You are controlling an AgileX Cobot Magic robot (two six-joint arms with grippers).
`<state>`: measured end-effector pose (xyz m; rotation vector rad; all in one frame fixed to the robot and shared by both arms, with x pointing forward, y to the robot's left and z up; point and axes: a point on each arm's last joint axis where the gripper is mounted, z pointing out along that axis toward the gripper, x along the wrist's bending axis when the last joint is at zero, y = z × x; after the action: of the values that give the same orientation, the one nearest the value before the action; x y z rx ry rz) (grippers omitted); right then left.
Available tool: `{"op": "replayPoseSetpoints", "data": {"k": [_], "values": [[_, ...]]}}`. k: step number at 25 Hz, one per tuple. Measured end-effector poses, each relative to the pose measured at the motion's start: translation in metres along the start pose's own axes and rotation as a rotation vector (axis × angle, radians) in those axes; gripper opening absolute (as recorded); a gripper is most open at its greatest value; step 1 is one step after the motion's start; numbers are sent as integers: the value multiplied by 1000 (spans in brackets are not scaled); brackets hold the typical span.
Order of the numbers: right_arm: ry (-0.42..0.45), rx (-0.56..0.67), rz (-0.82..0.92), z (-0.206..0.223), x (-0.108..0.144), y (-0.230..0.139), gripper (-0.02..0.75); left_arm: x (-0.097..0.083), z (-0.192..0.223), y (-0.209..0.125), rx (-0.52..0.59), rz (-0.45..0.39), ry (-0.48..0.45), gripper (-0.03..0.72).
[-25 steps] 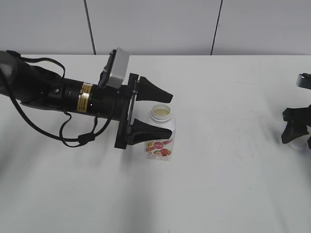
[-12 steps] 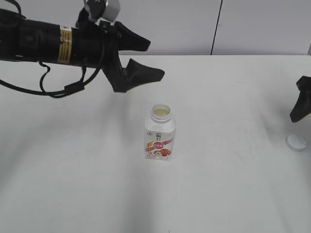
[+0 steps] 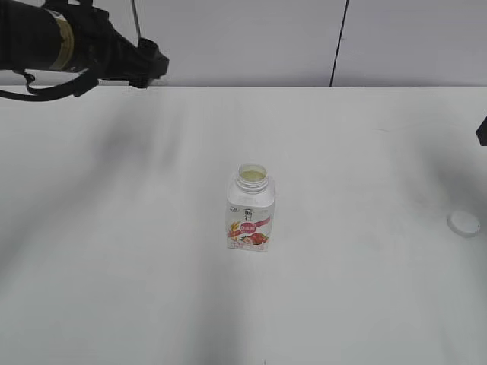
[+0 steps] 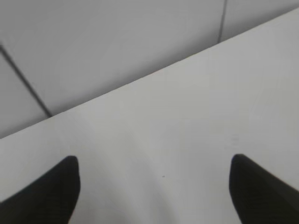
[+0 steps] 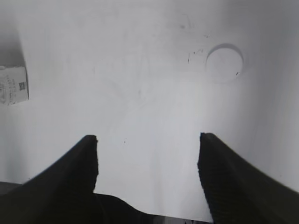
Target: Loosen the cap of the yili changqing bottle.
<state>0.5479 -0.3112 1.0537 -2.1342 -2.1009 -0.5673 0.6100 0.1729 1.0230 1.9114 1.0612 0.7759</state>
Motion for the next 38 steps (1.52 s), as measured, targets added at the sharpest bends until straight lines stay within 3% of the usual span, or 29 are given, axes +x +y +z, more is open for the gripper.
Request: {"op": "replayPoseSetpoints", "data": {"k": [7,10,13,18,26,31,38], "values": [[2,-32,-21,-17,7,-2,528,38,3,-23,134,-131,422,594],[0,-55,-30,-23,9,2,521,42,1,-35,248,-152,471,587],[-2,-83,-35,-31,11,6,521,37,-1,-41,325,-206,426,586],[-3,-112,-32,-39,15,6,521,34,-23,-28,346,-323,401,586],[-8,-169,-47,-58,22,-3,519,28,-49,-9,682,-306,302,585],[-37,-221,-72,-76,28,-13,519,28,-67,2,752,-328,286,584],[-142,-325,-133,-112,37,-48,519,36,-107,-12,855,-391,309,583]]}}
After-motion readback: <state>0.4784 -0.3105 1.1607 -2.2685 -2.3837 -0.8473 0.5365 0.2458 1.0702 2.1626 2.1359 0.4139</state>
